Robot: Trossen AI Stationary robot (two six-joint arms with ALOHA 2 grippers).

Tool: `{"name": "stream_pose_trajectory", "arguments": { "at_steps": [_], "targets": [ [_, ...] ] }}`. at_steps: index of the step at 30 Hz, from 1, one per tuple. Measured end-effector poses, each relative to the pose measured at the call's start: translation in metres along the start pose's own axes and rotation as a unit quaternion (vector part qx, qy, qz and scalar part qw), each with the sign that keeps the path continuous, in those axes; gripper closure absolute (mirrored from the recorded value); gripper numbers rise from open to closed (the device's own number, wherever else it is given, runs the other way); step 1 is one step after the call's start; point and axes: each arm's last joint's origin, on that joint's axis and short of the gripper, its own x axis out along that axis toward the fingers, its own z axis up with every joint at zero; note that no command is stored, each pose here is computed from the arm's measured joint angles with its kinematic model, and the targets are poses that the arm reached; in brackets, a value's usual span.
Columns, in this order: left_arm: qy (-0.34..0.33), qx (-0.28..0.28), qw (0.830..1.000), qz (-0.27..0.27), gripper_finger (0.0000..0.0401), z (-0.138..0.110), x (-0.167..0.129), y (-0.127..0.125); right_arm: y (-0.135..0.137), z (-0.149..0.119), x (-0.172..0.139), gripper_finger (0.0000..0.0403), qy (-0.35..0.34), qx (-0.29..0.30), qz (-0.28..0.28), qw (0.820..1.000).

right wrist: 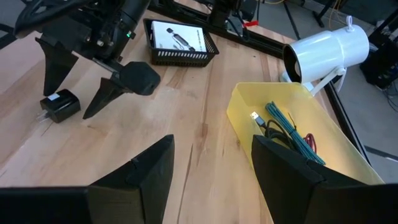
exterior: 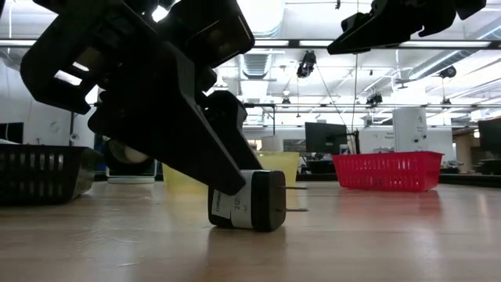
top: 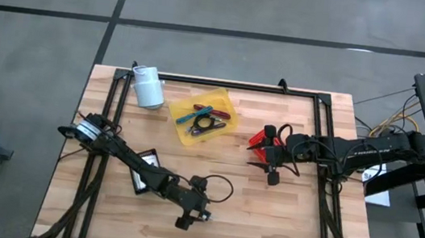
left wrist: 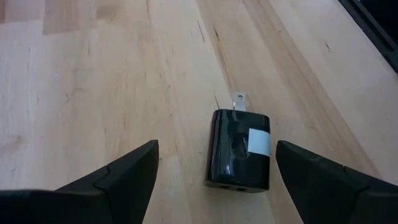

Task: Pick and place items into bin
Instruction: Put the black charger adapter into the red bin

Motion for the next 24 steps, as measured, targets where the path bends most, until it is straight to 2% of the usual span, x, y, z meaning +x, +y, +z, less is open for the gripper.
{"name": "stream_pose_trajectory", "arguments": {
  "at_steps": [7,24],
  "targets": [
    [0.001,0.001,1.0,0.01,0.0103,-0.0016,0.0001,0.0008,0.0,0.0,0.0,0.0202,0.0,-0.001,0.0,1.0],
    [0.001,0.002,1.0,0.009,0.0201,-0.0023,0.0001,0.0005,0.0,0.0001,0.0,0.0202,0.0,0.0,0.0,1.0]
  ]
}}
